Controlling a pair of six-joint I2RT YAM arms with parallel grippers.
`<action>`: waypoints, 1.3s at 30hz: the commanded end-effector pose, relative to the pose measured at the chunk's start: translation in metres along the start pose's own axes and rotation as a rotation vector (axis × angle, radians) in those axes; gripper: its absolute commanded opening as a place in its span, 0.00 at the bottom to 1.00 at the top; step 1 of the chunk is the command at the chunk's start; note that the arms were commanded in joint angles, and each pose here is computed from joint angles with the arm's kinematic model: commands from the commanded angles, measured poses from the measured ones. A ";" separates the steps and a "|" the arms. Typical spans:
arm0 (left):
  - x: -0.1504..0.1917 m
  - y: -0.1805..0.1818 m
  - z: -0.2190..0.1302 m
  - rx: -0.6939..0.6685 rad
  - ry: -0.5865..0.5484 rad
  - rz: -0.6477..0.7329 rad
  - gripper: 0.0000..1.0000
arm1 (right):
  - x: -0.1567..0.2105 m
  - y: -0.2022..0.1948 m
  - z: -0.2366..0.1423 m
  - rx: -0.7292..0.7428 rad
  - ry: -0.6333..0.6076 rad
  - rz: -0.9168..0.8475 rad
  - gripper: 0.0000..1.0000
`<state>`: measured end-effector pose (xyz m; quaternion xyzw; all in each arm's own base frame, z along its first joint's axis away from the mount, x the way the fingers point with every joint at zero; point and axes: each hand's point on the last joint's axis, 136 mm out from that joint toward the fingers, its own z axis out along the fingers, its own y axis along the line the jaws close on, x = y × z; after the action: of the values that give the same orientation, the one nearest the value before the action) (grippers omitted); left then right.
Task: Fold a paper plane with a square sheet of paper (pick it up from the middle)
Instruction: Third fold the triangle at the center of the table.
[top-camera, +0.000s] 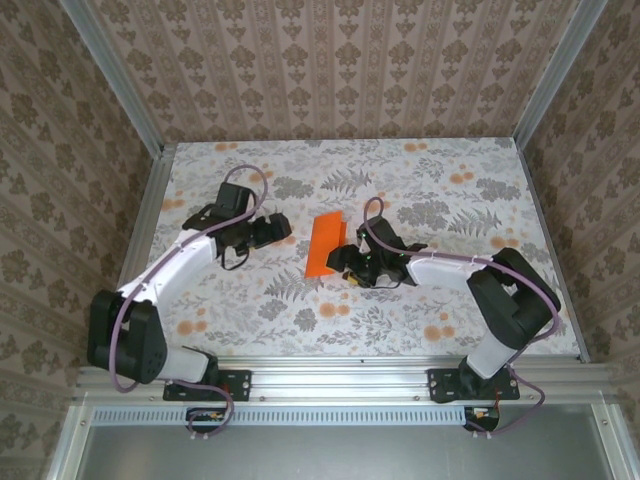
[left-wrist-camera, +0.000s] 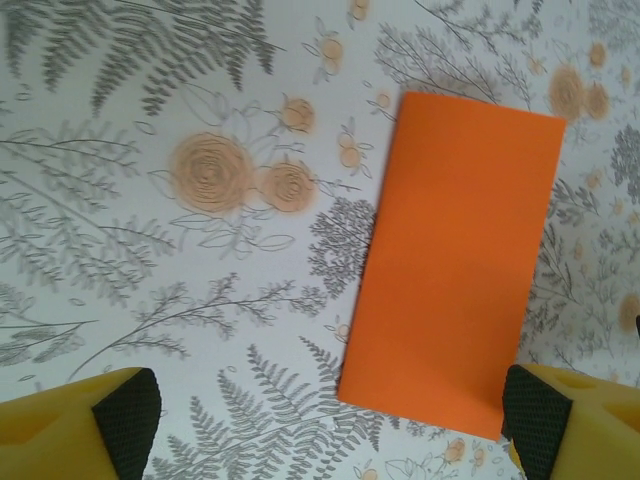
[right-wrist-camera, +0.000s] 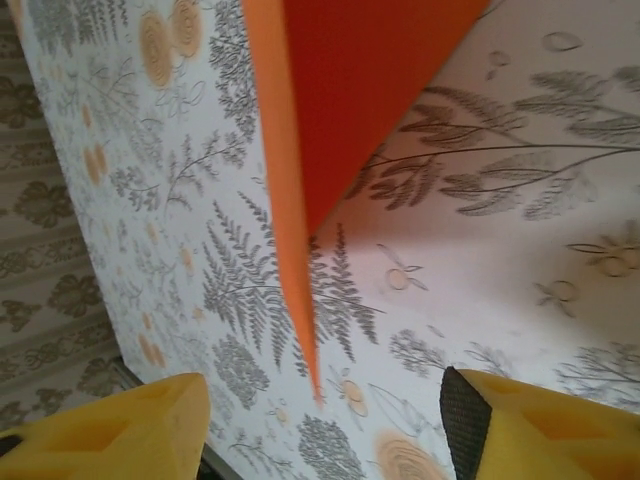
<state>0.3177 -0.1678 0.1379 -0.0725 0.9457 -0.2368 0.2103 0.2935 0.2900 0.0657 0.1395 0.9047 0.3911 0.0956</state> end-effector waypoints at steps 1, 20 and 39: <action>-0.003 0.006 -0.004 0.000 -0.028 -0.009 0.94 | -0.002 0.007 0.007 -0.051 -0.015 0.057 0.53; 0.012 -0.039 0.019 0.190 0.062 0.059 0.92 | 0.025 -0.052 -0.026 0.209 0.182 0.026 0.00; 0.063 -0.107 0.111 0.249 0.265 0.175 0.41 | 0.037 -0.072 -0.054 0.263 0.347 -0.060 0.00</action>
<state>0.3047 -0.3267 0.0802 0.0751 0.9259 -0.3547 0.1060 0.2291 0.2178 0.0378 0.0618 0.9555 0.2800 -0.0698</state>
